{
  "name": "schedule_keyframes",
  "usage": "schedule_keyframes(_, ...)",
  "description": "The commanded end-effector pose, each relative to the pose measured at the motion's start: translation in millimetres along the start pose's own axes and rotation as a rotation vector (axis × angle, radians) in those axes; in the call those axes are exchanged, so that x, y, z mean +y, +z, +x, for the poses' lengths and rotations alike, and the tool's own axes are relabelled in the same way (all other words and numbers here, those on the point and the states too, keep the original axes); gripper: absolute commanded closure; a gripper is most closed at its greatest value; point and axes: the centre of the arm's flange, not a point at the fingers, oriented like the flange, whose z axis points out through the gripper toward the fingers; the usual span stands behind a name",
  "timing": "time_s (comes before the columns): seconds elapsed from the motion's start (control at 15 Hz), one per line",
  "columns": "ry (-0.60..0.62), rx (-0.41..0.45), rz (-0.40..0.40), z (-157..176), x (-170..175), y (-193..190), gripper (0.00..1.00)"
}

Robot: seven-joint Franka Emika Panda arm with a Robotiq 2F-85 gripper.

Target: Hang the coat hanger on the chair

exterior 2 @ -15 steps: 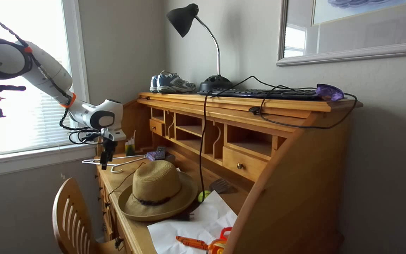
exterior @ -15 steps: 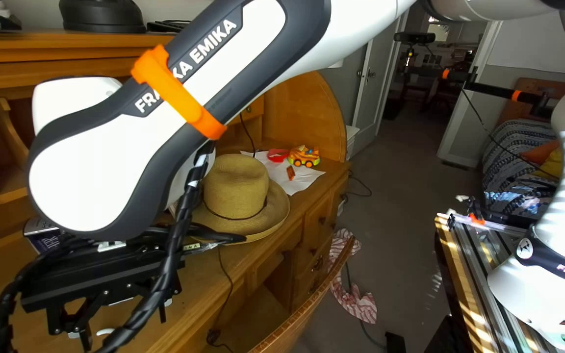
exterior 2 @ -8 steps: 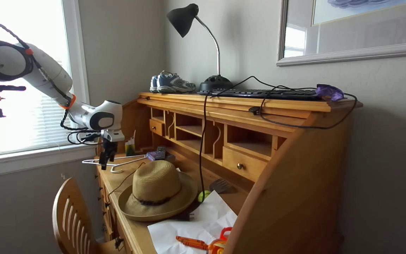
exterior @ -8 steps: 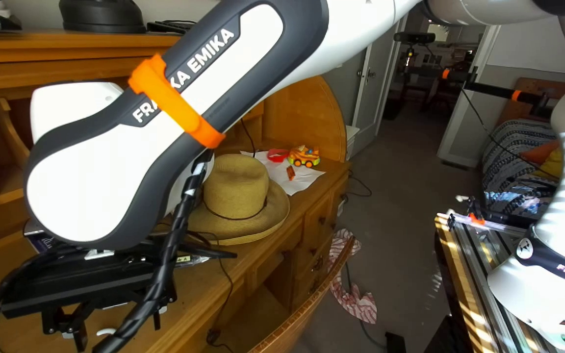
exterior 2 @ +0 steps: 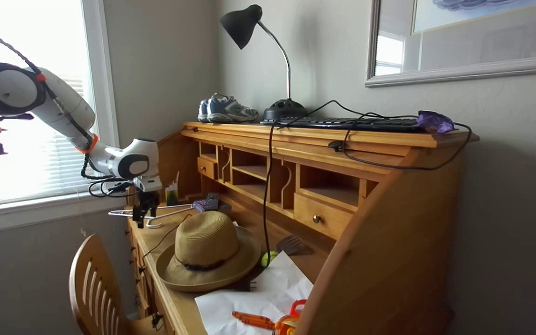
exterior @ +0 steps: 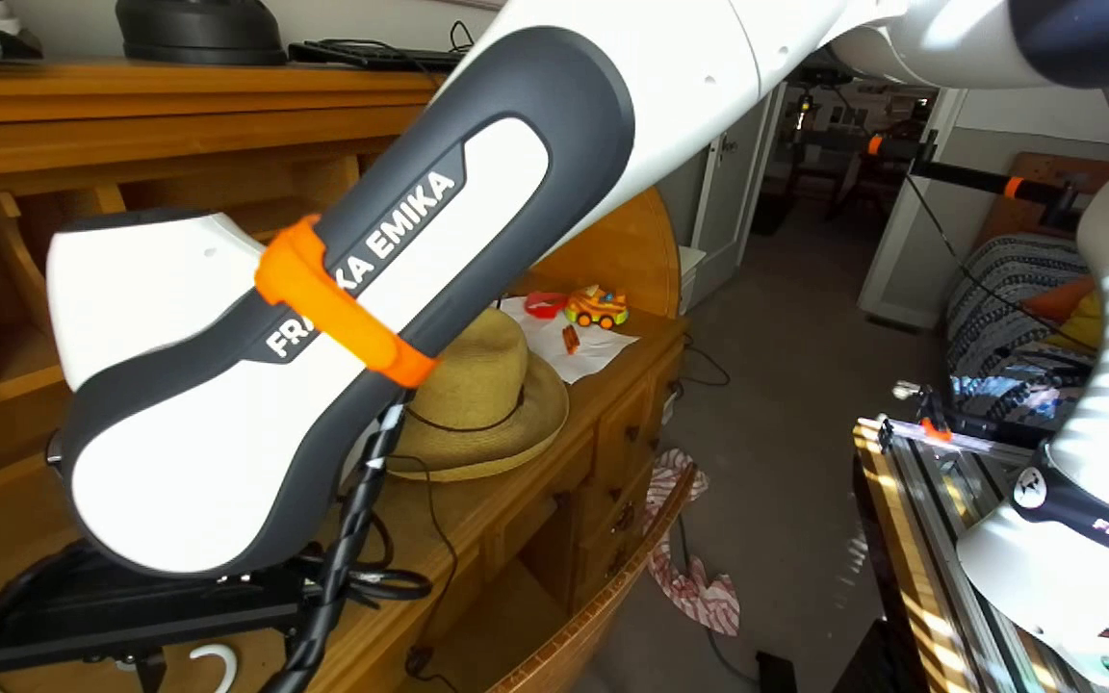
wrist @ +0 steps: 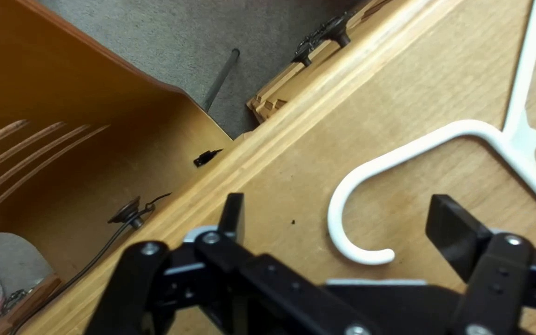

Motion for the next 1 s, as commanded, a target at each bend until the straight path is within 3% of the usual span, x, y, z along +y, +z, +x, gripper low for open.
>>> schedule_keyframes(0.0, 0.046, 0.043, 0.000, -4, -12, 14, 0.01)
schedule_keyframes(0.13, 0.051, 0.046, -0.003, -8, -14, 14, 0.09)
schedule_keyframes(0.27, 0.049, 0.052, -0.001, -12, -17, 15, 0.30)
schedule_keyframes(0.47, 0.050, 0.069, -0.006, -15, -20, 17, 0.48)
schedule_keyframes(0.93, 0.069, 0.116, -0.019, -16, -23, 26, 0.59)
